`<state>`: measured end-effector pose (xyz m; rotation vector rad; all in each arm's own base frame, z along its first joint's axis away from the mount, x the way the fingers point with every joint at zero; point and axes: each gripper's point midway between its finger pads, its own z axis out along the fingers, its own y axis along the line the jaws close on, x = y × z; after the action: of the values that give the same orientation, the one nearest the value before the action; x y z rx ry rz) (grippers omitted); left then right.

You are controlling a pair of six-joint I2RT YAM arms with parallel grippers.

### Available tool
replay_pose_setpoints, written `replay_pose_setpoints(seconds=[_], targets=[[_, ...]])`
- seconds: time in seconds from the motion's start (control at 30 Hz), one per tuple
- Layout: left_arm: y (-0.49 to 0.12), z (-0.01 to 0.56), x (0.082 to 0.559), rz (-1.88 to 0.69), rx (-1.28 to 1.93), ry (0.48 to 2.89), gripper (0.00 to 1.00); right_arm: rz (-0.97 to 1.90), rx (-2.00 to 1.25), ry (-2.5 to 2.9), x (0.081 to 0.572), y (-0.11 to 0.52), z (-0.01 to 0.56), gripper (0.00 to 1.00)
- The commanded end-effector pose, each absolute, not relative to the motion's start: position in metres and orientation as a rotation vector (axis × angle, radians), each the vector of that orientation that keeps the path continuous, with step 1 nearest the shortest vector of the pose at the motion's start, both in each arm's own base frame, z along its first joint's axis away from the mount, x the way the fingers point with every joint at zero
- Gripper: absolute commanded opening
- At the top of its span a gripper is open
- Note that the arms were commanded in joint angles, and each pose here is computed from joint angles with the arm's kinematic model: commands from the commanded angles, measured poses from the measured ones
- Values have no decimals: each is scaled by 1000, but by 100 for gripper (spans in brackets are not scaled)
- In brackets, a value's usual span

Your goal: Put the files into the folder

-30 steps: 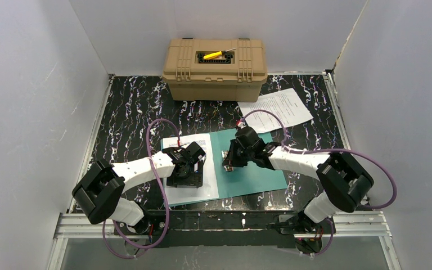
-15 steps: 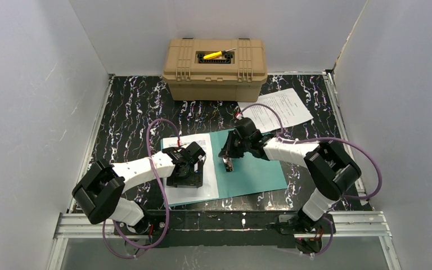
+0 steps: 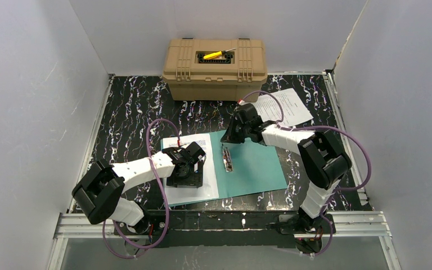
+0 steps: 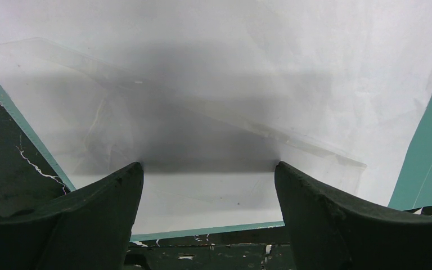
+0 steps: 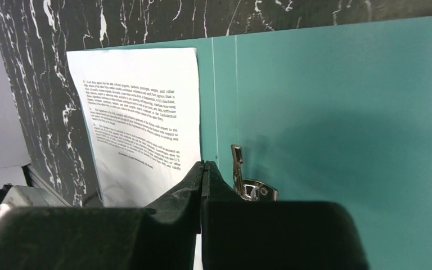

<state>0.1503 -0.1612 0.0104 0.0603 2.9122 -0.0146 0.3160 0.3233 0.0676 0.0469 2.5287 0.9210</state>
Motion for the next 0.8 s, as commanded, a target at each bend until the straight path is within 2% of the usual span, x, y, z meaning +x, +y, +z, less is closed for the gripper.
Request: replay_pose_setpoints(seconds=[0.0, 0.07, 0.13, 0.33, 0.57, 0.77], targets=[[-153, -22, 135, 6, 48, 2977, 84, 897, 16, 2445, 329, 311, 105, 16], [-154, -21, 135, 2, 53, 2975, 84, 852, 28, 2422, 332, 297, 115, 28], [-155, -19, 136, -11, 52, 2972, 84, 805, 52, 2406, 335, 280, 122, 35], [-160, -14, 140, -44, 60, 2953, 84, 653, 183, 2346, 338, 227, 132, 62], [-162, -13, 140, -62, 68, 2954, 84, 491, 419, 2309, 340, 162, 106, 75], [-162, -13, 139, -67, 73, 2954, 84, 474, 611, 2255, 345, 127, 88, 79]])
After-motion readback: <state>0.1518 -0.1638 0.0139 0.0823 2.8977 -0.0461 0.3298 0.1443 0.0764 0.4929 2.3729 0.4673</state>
